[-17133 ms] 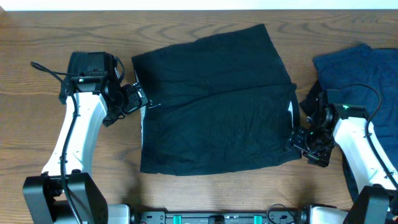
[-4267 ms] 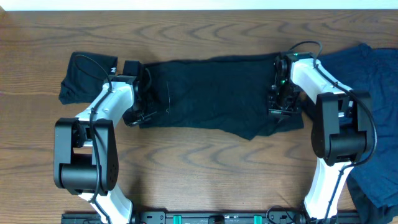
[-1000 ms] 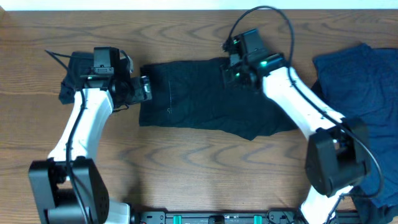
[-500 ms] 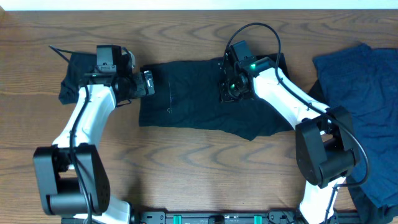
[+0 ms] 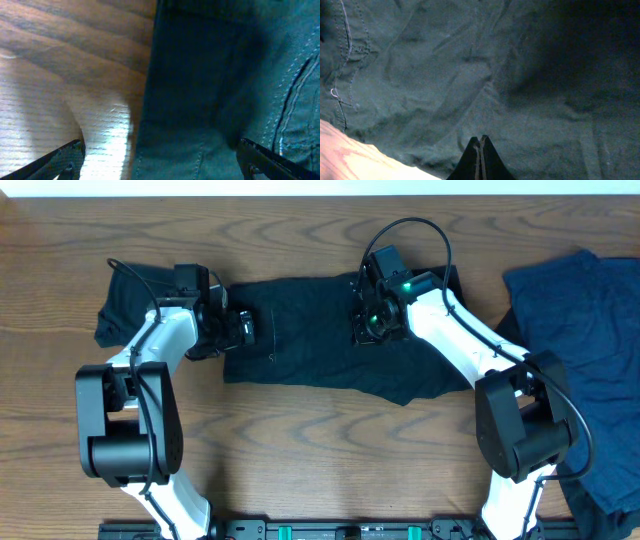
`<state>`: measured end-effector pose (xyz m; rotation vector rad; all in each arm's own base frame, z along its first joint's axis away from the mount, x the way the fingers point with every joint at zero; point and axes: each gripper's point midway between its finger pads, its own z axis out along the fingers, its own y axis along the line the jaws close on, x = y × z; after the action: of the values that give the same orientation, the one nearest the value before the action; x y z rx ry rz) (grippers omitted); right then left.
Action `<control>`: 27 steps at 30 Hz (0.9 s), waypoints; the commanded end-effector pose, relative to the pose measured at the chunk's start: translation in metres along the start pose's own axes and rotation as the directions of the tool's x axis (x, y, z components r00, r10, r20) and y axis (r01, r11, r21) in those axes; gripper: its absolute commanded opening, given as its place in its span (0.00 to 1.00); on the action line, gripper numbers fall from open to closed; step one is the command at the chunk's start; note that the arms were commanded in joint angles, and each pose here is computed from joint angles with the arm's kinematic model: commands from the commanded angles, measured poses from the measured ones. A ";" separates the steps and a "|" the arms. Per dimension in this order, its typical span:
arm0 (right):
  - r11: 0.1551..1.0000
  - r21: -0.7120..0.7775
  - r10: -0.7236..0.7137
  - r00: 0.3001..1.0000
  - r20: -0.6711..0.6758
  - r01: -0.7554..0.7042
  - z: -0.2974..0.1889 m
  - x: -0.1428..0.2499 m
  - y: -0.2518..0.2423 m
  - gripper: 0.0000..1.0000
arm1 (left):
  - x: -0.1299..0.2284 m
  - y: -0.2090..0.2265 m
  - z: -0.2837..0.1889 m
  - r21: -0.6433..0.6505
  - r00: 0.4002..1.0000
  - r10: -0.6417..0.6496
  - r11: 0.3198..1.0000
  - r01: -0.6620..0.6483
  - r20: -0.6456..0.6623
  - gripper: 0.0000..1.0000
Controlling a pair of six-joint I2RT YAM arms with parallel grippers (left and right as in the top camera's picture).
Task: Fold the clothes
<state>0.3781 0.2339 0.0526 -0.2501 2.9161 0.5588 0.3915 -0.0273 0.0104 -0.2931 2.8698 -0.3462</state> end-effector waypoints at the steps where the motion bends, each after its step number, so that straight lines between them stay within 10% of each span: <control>1: 0.999 0.022 0.031 0.999 -0.017 -0.030 0.007 0.005 -0.004 0.01 | -0.001 -0.006 0.000 0.036 1.000 0.004 0.999 -0.004 0.000 0.98; 27: 0.985 -0.092 0.134 0.983 -0.129 -0.147 0.038 0.016 -0.008 0.01 | 0.003 -0.019 0.000 0.098 1.000 0.011 0.995 -0.009 -0.017 0.98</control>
<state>0.3737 0.2338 0.0134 -0.1361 3.0251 0.6808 0.3927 -0.0417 0.0146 -0.2736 2.8559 -0.4707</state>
